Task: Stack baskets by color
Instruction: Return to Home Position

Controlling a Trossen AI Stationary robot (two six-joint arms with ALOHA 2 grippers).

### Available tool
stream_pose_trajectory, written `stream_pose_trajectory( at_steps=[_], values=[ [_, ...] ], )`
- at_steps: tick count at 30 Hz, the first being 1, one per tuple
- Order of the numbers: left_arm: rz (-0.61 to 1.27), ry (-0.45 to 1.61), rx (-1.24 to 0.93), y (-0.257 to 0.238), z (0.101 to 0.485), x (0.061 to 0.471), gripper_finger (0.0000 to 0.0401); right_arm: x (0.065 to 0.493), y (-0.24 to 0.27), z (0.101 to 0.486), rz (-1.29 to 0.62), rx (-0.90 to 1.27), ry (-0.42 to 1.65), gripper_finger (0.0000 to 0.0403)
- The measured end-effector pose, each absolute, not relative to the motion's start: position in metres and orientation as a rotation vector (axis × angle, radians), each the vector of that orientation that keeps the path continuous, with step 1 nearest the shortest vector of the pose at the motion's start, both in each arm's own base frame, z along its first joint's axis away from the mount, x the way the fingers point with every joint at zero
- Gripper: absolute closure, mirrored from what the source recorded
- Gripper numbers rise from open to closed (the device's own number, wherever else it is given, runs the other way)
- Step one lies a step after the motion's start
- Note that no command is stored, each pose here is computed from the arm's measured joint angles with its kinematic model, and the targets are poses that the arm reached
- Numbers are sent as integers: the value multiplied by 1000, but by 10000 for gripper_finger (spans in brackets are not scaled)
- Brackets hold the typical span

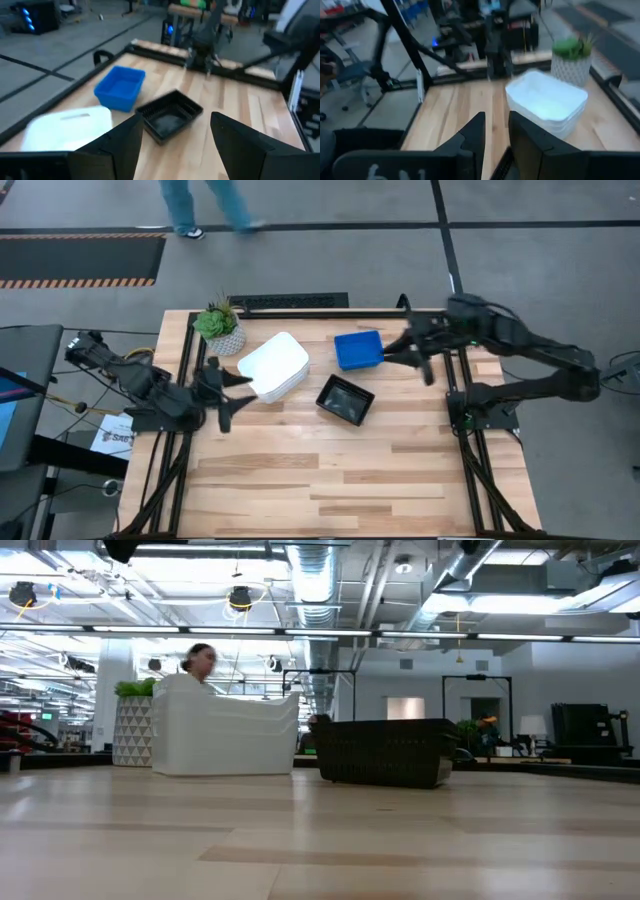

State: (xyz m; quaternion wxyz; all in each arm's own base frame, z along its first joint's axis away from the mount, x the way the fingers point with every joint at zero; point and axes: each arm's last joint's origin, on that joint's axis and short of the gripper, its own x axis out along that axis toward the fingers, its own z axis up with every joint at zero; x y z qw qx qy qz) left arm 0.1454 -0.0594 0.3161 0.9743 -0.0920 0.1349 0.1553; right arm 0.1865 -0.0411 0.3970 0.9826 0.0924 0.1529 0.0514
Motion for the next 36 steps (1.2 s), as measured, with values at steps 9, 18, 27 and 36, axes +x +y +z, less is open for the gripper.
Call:
stream_pose_trajectory(
  at_steps=[9,18,27,36],
  values=[
    [224,127,-285,-29,327,94,177,115,-20,372,62,172,85,296],
    [124,22,-375,-18,274,69,177,93,-14,279,48,287,-87,296],
    [89,38,-385,-18,223,67,177,93,-11,211,94,365,-155,296],
    [77,51,-372,-26,188,81,177,97,-7,180,75,386,-136,296]
  ],
)
